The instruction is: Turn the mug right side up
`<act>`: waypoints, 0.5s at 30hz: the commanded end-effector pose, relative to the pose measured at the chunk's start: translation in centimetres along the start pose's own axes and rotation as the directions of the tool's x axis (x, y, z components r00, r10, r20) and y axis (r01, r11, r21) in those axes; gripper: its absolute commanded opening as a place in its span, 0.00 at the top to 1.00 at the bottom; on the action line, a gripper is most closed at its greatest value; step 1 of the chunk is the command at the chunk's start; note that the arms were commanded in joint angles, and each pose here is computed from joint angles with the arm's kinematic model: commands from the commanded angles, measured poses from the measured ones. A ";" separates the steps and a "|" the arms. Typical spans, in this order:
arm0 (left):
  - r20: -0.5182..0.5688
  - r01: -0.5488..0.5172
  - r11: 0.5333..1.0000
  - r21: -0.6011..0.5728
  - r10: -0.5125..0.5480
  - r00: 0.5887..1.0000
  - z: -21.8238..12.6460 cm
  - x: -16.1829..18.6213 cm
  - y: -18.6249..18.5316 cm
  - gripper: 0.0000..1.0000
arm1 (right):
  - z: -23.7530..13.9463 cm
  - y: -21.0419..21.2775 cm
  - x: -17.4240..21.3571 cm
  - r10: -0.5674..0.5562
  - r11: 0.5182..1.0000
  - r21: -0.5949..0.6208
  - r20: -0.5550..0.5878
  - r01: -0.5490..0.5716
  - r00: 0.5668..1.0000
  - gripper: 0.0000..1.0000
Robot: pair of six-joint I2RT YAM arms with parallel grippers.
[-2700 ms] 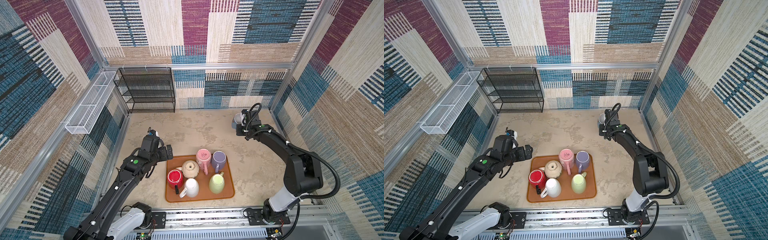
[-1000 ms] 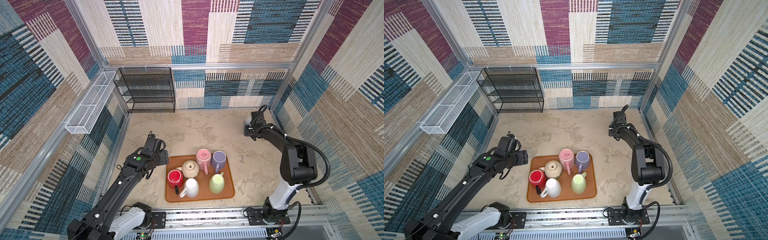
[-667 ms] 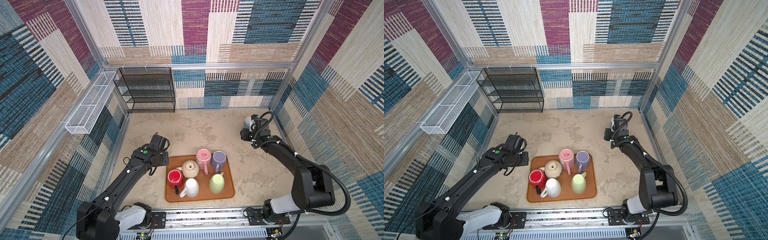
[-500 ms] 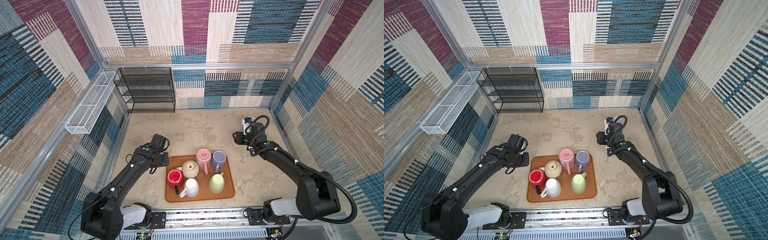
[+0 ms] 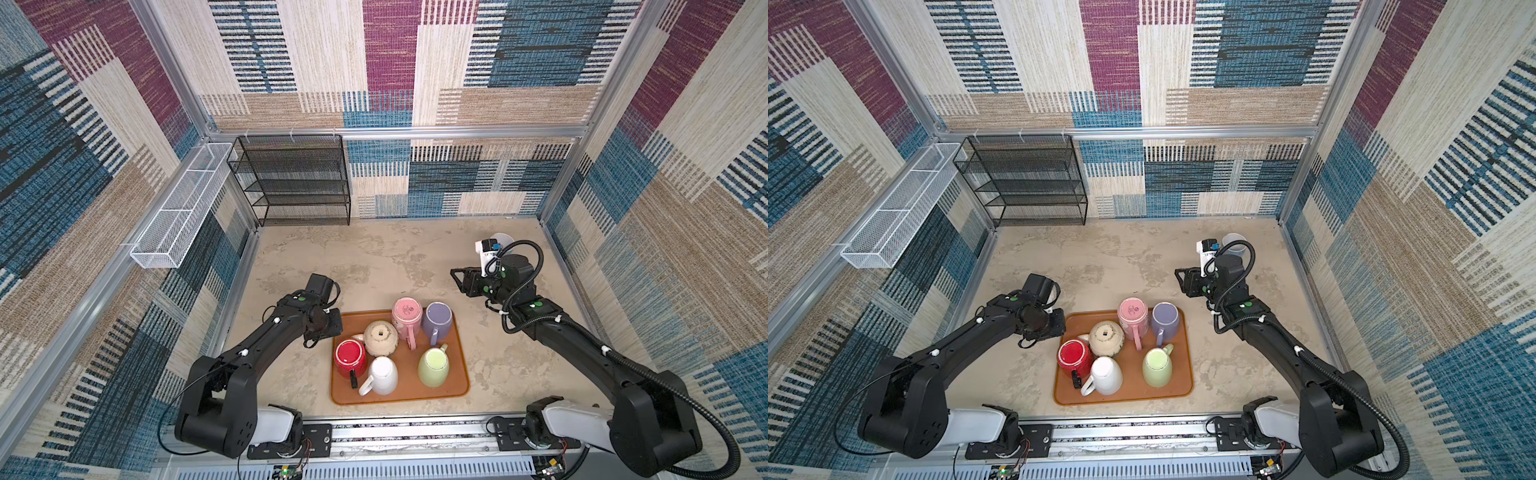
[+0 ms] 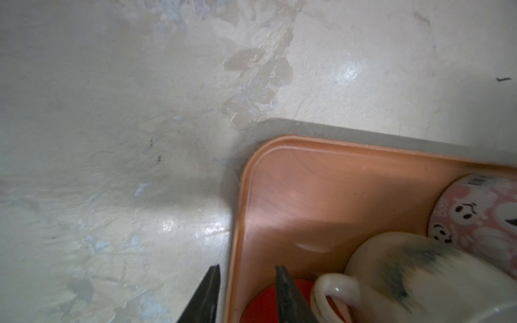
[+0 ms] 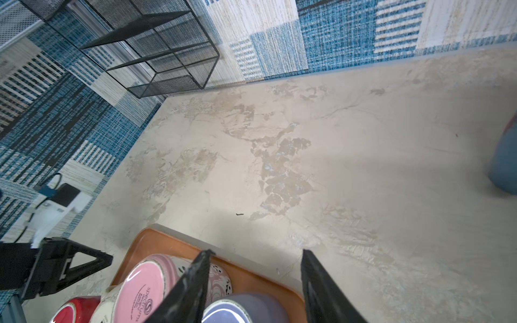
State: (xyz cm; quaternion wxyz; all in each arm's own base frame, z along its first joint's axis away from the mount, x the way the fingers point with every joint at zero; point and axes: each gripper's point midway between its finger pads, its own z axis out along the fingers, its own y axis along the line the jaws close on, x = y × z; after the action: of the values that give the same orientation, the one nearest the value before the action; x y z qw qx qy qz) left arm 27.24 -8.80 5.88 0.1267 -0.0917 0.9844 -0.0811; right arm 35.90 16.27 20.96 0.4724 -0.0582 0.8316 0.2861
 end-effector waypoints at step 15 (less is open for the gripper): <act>-0.078 0.001 0.996 -0.088 -0.008 0.997 3.7 0.0 1.1 0.69 | 0.3 1.2 -0.3 0.009 0.999 -0.047 0.021 -0.008 1.000 0.48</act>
State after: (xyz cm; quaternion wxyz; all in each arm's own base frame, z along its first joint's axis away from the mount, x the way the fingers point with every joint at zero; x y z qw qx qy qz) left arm 27.85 -8.73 2.38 0.0794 -0.0951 0.9907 -0.0569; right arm 35.74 16.92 21.17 0.4737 -0.0621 0.8268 0.2969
